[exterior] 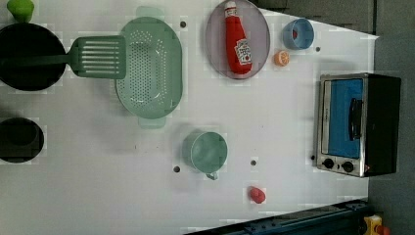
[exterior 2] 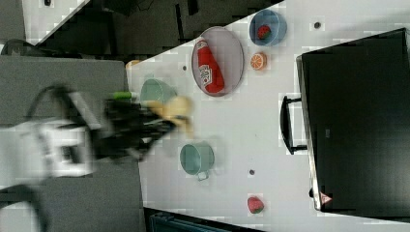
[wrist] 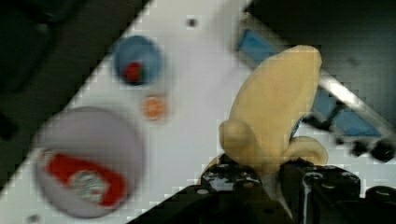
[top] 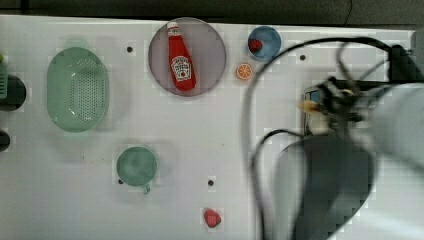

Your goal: Pick banana from table and place on oven.

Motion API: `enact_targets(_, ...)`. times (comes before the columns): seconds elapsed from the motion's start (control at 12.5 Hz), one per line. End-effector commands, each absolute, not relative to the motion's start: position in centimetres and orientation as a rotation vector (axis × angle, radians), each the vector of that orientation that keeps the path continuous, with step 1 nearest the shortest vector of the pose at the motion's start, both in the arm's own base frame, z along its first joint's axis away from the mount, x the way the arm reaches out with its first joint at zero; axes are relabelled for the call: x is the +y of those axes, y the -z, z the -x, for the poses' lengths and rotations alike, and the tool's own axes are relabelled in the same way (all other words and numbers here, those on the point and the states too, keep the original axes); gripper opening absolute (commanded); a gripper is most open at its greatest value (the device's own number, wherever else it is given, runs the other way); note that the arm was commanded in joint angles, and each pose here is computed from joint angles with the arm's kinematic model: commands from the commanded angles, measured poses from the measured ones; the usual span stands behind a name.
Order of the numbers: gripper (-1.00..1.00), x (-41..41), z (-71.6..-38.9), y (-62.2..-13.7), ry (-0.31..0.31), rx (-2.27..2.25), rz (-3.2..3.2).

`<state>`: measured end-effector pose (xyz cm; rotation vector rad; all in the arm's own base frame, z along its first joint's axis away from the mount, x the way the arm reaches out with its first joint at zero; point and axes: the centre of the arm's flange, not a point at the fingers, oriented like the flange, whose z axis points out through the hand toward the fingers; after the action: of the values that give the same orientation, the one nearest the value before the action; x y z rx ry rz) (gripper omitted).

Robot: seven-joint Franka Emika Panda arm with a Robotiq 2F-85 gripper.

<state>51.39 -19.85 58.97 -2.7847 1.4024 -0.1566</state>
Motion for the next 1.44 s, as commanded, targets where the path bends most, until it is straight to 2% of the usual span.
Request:
enact_targets(0.08,-0.58,-28.1,-51.1,-51.8,-0.015,1.193,2.977)
enact_targets(0.24,-0.58,-32.8,-50.8,-49.6,0.032,1.092,3.069)
enact_targets(0.4,-0.58,-36.1,-50.2,-46.9,-0.006,1.03,3.135)
enact_targets(0.56,-0.58,-37.7,-49.6,-44.5,-0.076,1.028,3.142)
enact_targets(0.64,-0.49,-37.9,-49.5,-43.6,-0.096,1.04,3.126)
enact_targets(0.8,-0.07,-38.2,-49.4,-42.8,-0.111,1.059,3.108)
enact_targets(1.04,0.61,-38.3,-49.5,-43.2,-0.082,1.059,3.114)
enact_targets(1.12,0.84,-38.2,-49.4,-43.7,-0.065,1.058,3.112)
enact_targets(1.2,1.0,-38.0,-49.7,-45.2,-0.016,1.047,3.114)
enact_targets(1.36,1.0,-36.0,-50.3,-49.6,0.097,0.983,3.12)
enact_targets(1.44,1.0,-34.6,-50.3,-51.8,0.122,0.935,3.127)
